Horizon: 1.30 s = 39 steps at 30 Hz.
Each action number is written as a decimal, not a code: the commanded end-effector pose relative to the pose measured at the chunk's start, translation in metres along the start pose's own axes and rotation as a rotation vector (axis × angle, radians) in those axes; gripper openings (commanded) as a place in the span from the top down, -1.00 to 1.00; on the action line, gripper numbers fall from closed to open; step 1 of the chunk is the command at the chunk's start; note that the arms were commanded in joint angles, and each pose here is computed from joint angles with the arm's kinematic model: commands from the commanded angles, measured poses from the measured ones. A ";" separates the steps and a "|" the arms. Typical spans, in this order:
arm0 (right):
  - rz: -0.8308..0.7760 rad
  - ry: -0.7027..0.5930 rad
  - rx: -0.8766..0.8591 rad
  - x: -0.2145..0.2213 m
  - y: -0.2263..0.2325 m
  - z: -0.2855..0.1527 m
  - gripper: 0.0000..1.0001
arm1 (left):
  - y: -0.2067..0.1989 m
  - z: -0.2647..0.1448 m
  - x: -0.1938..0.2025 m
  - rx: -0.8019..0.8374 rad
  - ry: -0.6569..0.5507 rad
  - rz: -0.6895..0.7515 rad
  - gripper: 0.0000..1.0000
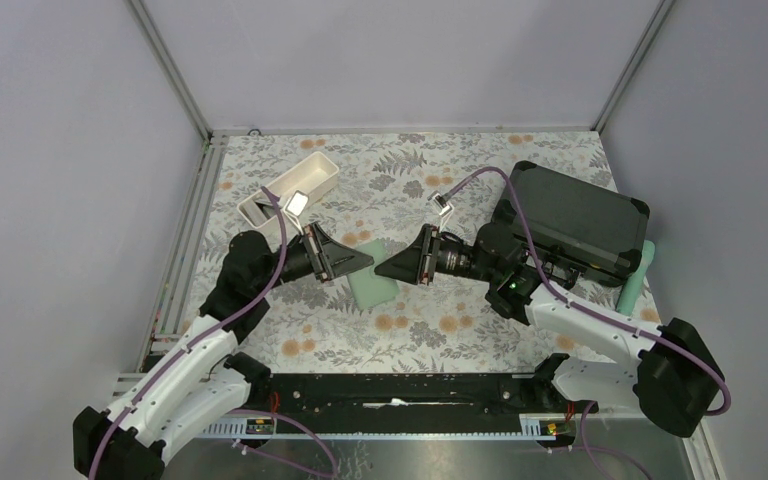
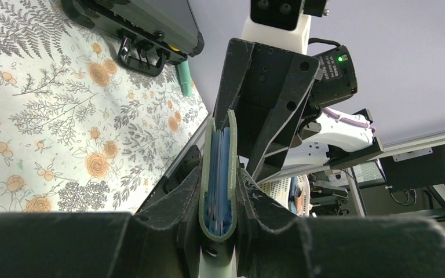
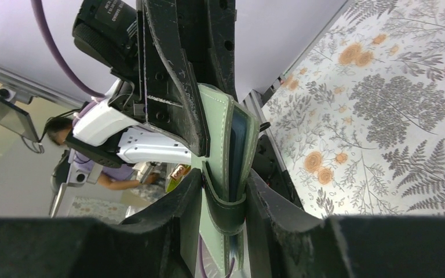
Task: Put the credit cards into the card holder
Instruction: Close the card holder at the center of the board.
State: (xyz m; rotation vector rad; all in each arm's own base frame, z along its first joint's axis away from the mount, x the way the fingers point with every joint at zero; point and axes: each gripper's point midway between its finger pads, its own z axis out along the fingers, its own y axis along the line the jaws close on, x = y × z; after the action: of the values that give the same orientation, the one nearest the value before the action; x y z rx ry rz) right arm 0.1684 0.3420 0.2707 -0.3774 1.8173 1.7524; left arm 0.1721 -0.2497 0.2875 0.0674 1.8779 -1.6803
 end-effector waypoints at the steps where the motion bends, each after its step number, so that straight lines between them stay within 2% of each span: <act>1: -0.073 0.011 0.144 0.004 -0.025 0.003 0.85 | -0.037 -0.001 -0.015 0.121 -0.045 0.068 1.00; 7: -0.082 0.001 0.173 0.005 -0.031 0.003 1.00 | -0.034 0.000 -0.014 0.116 -0.043 0.067 1.00; 12: -0.101 -0.015 0.188 0.002 -0.030 0.000 1.00 | -0.027 0.001 -0.012 0.103 -0.031 0.071 1.00; 14: -0.105 -0.027 0.190 0.000 -0.028 -0.003 1.00 | -0.022 0.002 -0.012 0.084 -0.032 0.074 0.68; 18: -0.117 -0.066 0.209 -0.007 -0.025 -0.009 1.00 | -0.006 0.004 -0.013 0.011 -0.032 0.113 -0.46; 20: -0.118 -0.090 0.247 -0.010 -0.029 -0.014 1.00 | 0.004 0.003 -0.016 -0.050 -0.039 0.137 -0.92; 23: -0.108 -0.132 0.354 -0.015 -0.048 -0.025 1.00 | 0.025 -0.003 -0.023 -0.168 -0.051 0.167 -0.98; 30: -0.051 -0.209 0.671 -0.013 -0.138 -0.064 1.00 | 0.058 -0.036 -0.045 -0.410 -0.063 0.234 -0.98; 35: -0.013 -0.204 0.779 -0.007 -0.194 -0.087 1.00 | 0.069 -0.071 -0.077 -0.559 -0.106 0.294 -0.98; 39: -0.006 -0.190 0.771 -0.008 -0.219 -0.090 1.00 | 0.087 -0.100 -0.103 -0.685 -0.201 0.301 -0.98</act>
State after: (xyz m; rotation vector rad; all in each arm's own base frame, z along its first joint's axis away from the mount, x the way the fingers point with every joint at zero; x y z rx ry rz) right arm 0.2581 0.2302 0.0877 0.1310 2.2531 0.8817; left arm 0.2439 -0.1386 0.2631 -0.0675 2.0472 -0.9407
